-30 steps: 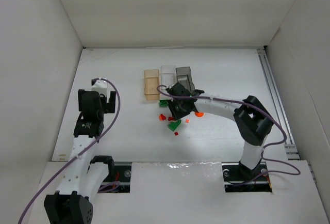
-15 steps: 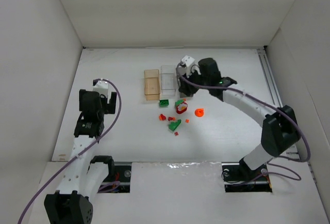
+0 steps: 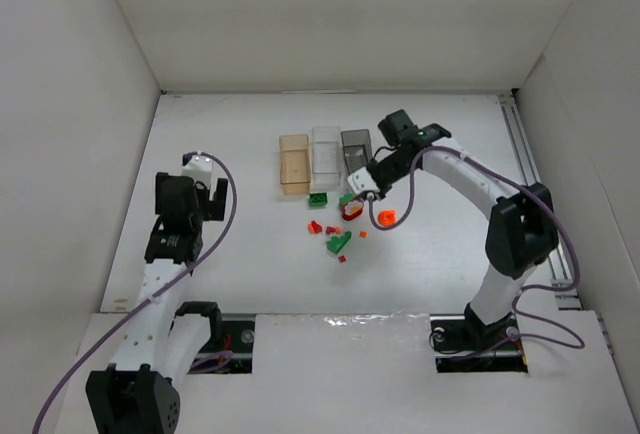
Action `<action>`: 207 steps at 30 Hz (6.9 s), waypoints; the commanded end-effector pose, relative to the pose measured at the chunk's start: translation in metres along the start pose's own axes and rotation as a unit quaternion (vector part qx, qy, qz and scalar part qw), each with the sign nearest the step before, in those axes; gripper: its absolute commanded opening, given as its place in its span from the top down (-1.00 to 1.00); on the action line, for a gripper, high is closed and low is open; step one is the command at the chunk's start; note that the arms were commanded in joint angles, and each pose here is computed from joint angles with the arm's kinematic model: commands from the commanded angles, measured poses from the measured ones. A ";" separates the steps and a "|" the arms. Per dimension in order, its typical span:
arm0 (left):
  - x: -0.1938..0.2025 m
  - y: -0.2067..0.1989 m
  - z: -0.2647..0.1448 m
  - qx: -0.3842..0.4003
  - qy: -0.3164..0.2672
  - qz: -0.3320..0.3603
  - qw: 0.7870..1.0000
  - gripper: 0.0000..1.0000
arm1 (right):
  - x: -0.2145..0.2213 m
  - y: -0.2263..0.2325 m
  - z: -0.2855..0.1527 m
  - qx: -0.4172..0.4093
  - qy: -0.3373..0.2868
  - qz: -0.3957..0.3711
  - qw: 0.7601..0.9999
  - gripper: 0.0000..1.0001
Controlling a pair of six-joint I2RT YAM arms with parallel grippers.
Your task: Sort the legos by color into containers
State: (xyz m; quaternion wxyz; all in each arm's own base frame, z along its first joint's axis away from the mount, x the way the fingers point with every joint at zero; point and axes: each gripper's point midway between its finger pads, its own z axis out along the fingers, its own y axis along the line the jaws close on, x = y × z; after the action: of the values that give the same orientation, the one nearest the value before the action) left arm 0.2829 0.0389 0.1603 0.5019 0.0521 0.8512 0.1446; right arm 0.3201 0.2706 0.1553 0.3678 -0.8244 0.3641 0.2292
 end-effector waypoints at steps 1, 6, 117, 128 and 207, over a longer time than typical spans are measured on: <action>-0.008 -0.002 0.003 0.002 -0.019 -0.008 1.000 -1.00 | -0.040 0.033 0.024 -0.081 -0.045 -0.175 0.980 0.31; -0.005 -0.002 0.002 0.002 -0.019 -0.003 1.000 -1.00 | -0.061 0.071 0.059 -0.163 -0.065 -0.202 0.964 0.34; -0.111 -0.187 -0.104 0.603 0.037 -0.011 0.797 -0.20 | -0.127 -0.058 -0.001 0.266 0.271 -0.383 0.842 1.00; -0.106 -0.198 -0.102 0.639 0.047 0.028 0.767 -0.25 | -0.130 -0.055 0.012 0.239 0.249 -0.389 0.854 1.00; -0.171 -0.175 -0.009 0.454 0.017 -0.033 0.890 1.00 | -0.070 -0.067 -0.024 0.247 0.246 -0.164 0.923 1.00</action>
State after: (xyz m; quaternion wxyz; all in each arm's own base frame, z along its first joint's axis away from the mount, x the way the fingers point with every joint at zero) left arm 0.3394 -0.1778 0.2510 0.3887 0.2802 0.8171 -0.3207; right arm 0.2925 0.3262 0.1904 0.4231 -0.8595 0.2345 -0.1653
